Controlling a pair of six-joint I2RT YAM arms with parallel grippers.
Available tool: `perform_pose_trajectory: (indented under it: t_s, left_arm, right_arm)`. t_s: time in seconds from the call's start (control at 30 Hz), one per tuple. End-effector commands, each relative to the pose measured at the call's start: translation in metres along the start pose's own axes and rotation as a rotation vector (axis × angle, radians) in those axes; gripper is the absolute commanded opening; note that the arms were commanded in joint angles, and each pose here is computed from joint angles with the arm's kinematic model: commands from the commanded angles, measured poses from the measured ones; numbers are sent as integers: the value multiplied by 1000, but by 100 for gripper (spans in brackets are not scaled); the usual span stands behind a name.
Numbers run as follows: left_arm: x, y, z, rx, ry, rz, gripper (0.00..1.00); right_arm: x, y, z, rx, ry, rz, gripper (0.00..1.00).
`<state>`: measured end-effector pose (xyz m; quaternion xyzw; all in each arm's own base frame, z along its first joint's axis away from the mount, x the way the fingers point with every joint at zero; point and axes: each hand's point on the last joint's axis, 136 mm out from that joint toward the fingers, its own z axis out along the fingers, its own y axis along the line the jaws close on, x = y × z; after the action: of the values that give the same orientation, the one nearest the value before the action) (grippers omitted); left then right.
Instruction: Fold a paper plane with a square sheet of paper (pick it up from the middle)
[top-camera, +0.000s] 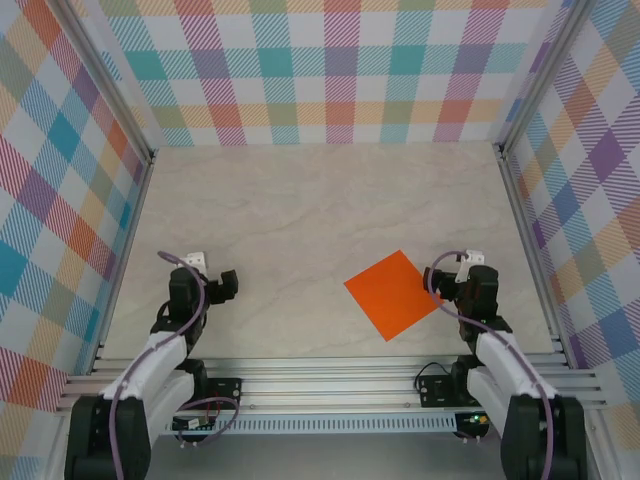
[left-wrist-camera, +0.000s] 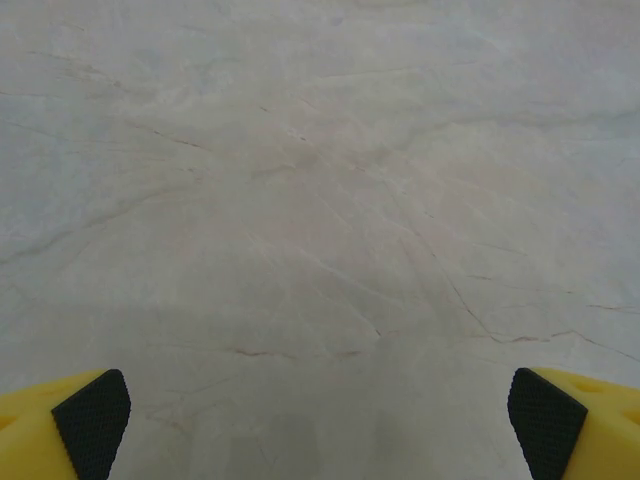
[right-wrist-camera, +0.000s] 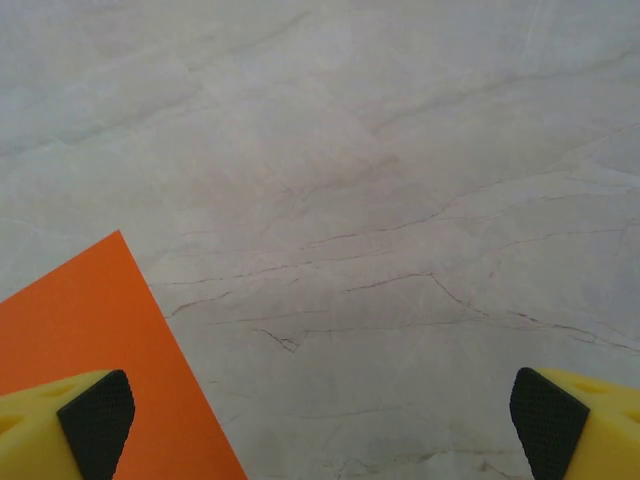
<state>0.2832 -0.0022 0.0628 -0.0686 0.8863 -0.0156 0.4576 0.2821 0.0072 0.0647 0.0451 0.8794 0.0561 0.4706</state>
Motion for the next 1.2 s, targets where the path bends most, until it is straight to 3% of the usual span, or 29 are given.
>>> perform_pose_trajectory:
  t_s: [0.0,1.17]
  left_arm:
    - [-78,-29,84,64,-195,77,100]
    - [-78,-29,84,64,-196,77,100]
  right_arm:
    - [-83,28,82,-149,-174,-103,100]
    - [-92,31,72,-160,-183,-110,100]
